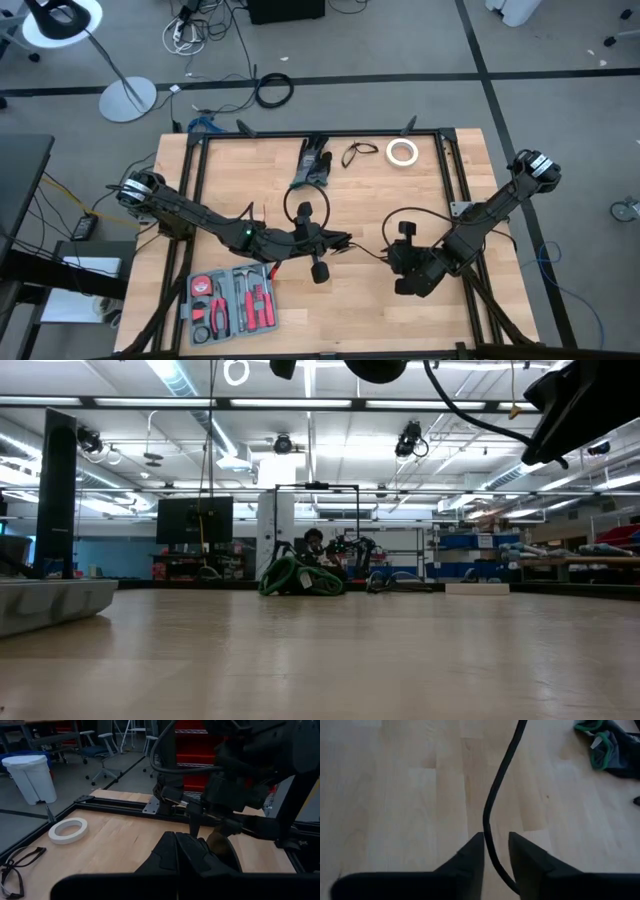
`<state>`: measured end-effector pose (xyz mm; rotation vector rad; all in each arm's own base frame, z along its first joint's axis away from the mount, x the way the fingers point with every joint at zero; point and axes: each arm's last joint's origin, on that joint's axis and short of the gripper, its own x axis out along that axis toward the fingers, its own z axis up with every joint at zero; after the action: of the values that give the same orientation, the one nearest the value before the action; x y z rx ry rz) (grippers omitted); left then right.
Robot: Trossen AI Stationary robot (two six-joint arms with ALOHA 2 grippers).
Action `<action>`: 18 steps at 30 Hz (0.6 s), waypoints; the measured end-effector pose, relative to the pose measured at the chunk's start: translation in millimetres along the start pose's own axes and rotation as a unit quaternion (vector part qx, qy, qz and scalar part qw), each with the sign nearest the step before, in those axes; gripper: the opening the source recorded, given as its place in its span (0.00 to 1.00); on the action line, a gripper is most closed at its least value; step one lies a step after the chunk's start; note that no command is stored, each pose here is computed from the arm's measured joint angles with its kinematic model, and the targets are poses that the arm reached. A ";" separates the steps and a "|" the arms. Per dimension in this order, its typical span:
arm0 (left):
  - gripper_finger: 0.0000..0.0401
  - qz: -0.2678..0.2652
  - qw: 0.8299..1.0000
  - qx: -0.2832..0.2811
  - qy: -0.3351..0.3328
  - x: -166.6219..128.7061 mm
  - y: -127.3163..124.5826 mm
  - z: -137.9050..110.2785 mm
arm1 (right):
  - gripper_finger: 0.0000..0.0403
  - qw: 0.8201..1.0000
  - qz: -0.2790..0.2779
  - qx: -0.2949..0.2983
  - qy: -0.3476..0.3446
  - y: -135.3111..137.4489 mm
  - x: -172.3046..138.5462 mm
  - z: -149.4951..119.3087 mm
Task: Coil cords
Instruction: Coil the black wire into a spool
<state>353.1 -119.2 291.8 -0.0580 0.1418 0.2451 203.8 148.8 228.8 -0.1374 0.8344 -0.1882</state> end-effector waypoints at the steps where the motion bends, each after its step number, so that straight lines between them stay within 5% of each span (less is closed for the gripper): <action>1: 0.00 0.000 1.000 0.000 -0.001 -0.1 -0.1 0.1 | 0.21 1.000 0.000 0.000 0.001 -0.1 0.0 -0.1; 7: 0.00 -0.004 1.000 -0.010 -0.020 -0.8 -1.6 4.3 | 0.03 1.000 -0.003 -0.003 0.003 -0.6 0.1 -0.6; 18: 0.00 0.025 0.999 -0.002 -0.031 -1.1 -0.3 6.3 | 0.01 0.998 -0.013 0.055 -0.033 1.7 1.2 5.0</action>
<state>353.0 -119.3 298.2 -0.0504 0.0805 0.2963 208.5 150.4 230.9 -0.0506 0.7548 -0.2517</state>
